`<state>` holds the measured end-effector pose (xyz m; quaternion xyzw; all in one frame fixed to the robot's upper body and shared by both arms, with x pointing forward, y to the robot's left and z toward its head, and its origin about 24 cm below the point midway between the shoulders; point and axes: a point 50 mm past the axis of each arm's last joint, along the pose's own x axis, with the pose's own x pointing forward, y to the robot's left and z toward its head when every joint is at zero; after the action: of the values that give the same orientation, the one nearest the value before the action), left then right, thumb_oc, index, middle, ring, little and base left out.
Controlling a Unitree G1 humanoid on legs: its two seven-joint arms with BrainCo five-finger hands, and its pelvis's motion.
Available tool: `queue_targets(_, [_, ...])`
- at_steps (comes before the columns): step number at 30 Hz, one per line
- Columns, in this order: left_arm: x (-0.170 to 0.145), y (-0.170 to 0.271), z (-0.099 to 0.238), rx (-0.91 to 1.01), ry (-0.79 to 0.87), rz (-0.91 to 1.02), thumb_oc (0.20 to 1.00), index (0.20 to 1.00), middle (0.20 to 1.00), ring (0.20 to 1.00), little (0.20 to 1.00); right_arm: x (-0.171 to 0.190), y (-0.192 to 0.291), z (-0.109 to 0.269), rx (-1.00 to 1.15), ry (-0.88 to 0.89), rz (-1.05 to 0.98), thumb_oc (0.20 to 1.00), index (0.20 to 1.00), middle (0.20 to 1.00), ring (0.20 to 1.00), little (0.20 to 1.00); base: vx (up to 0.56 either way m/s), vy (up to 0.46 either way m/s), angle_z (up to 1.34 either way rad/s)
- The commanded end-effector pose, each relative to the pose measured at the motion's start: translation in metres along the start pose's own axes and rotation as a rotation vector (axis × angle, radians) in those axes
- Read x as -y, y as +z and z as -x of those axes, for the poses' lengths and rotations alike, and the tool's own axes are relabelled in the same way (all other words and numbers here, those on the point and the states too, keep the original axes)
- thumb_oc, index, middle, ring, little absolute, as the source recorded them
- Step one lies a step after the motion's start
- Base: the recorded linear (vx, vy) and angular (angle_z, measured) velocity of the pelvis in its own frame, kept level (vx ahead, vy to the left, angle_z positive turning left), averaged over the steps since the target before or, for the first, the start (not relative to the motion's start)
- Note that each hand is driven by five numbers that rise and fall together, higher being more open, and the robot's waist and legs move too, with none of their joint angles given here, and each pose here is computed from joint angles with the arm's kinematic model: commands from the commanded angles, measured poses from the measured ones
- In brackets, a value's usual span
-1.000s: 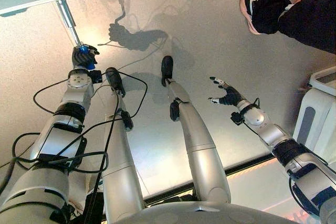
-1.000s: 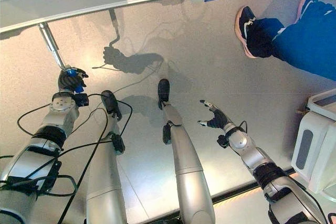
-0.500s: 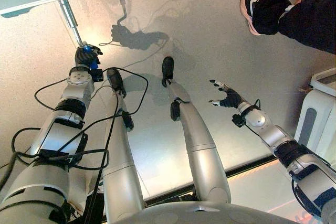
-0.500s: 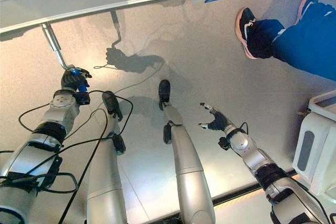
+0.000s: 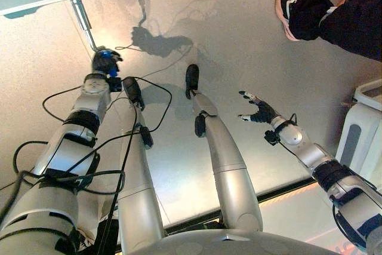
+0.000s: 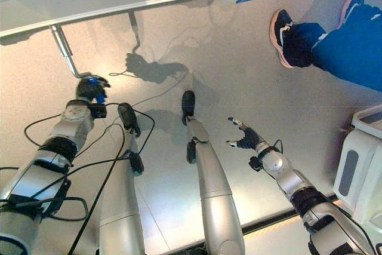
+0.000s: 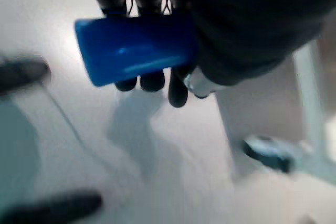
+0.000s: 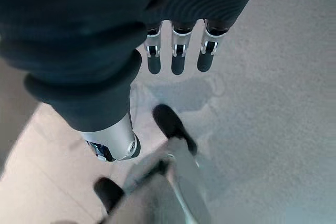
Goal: Raise the hospital bed
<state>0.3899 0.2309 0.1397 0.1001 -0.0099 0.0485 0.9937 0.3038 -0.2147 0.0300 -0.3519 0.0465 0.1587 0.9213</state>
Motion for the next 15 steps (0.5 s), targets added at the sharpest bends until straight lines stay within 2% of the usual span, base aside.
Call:
queue_targets(1, [0.012,0.021,0.001,0.14,-0.082,-0.057,0.2,0.2,0.2,0.2,0.2,-0.014,-0.022,0.023,-0.067,0.05,-0.008,1.0,1.0,1.0,1.0,1.0,0.0,0.0,0.0])
queue_targets(2, [0.012,0.021,0.001,0.14,-0.082,-0.057,0.2,0.2,0.2,0.2,0.2,-0.014,-0.022,0.023,-0.067,0.05,-0.008,1.0,1.0,1.0,1.0,1.0,-0.01,-0.04,0.01])
queue_targets(3, [0.044,0.05,0.015,0.279,-0.28,-0.005,0.2,0.2,0.2,0.2,0.2,-0.012,-0.033,0.03,-0.116,0.053,0.033,1.0,1.0,1.0,1.0,1.0,-0.01,-0.05,0.01])
queue_targets(4, [0.051,0.06,0.022,0.314,-0.35,0.003,0.2,0.2,0.2,0.2,0.2,-0.012,-0.038,0.034,-0.133,0.054,0.045,1.0,1.0,1.0,1.0,1.0,-0.01,-0.057,0.04])
queue_targets(12, [0.069,0.083,0.056,0.397,-0.61,0.049,0.2,0.2,0.2,0.2,0.2,-0.011,-0.052,0.048,-0.184,0.048,0.042,1.0,1.0,1.0,1.0,1.0,0.0,-0.006,0.05])
queue_targets(14, [0.069,0.083,0.056,0.397,-0.61,0.049,0.2,0.2,0.2,0.2,0.2,-0.011,-0.052,0.048,-0.184,0.048,0.042,1.0,1.0,1.0,1.0,1.0,0.0,0.0,0.0])
queue_targets(15, [0.073,0.084,0.065,0.396,-0.678,0.052,0.2,0.2,0.2,0.2,0.2,-0.012,-0.057,0.051,-0.206,0.047,0.047,1.0,1.0,1.0,1.0,1.0,0.0,0.0,0.0])
